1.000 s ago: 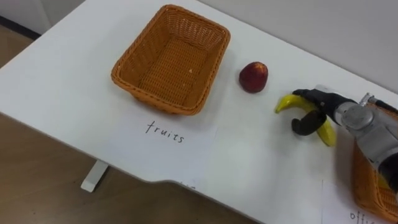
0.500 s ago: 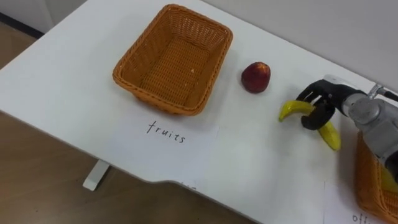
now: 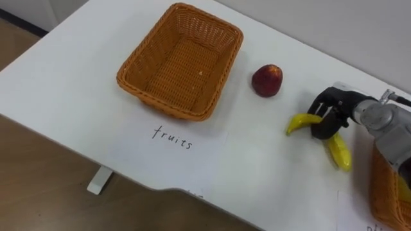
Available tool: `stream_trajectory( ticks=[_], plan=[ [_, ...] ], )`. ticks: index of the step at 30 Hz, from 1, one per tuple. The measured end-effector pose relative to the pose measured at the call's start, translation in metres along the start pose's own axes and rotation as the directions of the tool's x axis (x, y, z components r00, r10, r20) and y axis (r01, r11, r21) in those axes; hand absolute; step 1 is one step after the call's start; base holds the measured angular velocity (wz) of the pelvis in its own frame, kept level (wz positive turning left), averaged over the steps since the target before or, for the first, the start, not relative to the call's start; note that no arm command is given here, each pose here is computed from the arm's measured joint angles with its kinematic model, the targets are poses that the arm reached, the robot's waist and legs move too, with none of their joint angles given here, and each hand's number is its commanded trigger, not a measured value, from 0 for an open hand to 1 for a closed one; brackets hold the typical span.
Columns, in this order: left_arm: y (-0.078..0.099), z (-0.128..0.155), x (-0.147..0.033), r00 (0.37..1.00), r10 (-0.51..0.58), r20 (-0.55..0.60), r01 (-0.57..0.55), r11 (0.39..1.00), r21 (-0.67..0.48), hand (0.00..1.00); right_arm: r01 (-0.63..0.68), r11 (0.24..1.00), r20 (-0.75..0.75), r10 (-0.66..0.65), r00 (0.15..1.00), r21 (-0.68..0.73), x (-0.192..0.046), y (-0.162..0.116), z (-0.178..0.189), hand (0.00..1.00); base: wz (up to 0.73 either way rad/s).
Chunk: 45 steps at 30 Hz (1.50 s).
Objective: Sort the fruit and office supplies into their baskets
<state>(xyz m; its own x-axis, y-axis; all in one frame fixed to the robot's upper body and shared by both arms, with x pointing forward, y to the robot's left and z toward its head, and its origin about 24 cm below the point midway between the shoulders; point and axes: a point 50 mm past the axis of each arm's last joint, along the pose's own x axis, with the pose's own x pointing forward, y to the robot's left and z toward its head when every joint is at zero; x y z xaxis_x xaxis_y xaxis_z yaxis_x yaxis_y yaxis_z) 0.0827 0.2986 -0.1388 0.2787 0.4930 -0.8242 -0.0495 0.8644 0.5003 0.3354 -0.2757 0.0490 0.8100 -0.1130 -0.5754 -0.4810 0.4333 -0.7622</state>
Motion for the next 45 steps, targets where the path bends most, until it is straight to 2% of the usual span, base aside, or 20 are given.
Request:
stream_trajectory(
  ticks=[15, 25, 36, 45],
  plan=[
    [0.000, 0.000, 0.000, 1.000, -0.002, 0.015, 0.002, 1.000, -0.003, 0.00, -0.009, 1.000, 0.010, 0.009, 1.000, 0.003, 0.000, 0.000, 0.002, 1.00, 0.00],
    [0.000, -0.004, -0.001, 1.000, 0.010, 0.008, -0.010, 1.000, -0.004, 0.00, -0.004, 1.000, 0.096, 0.006, 0.995, -0.028, -0.005, -0.004, 0.021, 1.00, -0.02],
    [0.007, -0.016, -0.002, 0.999, 0.046, -0.014, -0.046, 0.998, -0.041, 0.00, 0.072, 0.996, 0.274, -0.052, 0.960, -0.061, -0.022, -0.017, 0.057, 1.00, 0.00],
    [0.008, -0.029, -0.003, 0.998, 0.043, -0.050, -0.045, 0.997, -0.059, 0.00, 0.196, 0.978, 0.446, -0.143, 0.884, -0.075, -0.055, -0.042, 0.089, 1.00, 0.00]
  ],
)
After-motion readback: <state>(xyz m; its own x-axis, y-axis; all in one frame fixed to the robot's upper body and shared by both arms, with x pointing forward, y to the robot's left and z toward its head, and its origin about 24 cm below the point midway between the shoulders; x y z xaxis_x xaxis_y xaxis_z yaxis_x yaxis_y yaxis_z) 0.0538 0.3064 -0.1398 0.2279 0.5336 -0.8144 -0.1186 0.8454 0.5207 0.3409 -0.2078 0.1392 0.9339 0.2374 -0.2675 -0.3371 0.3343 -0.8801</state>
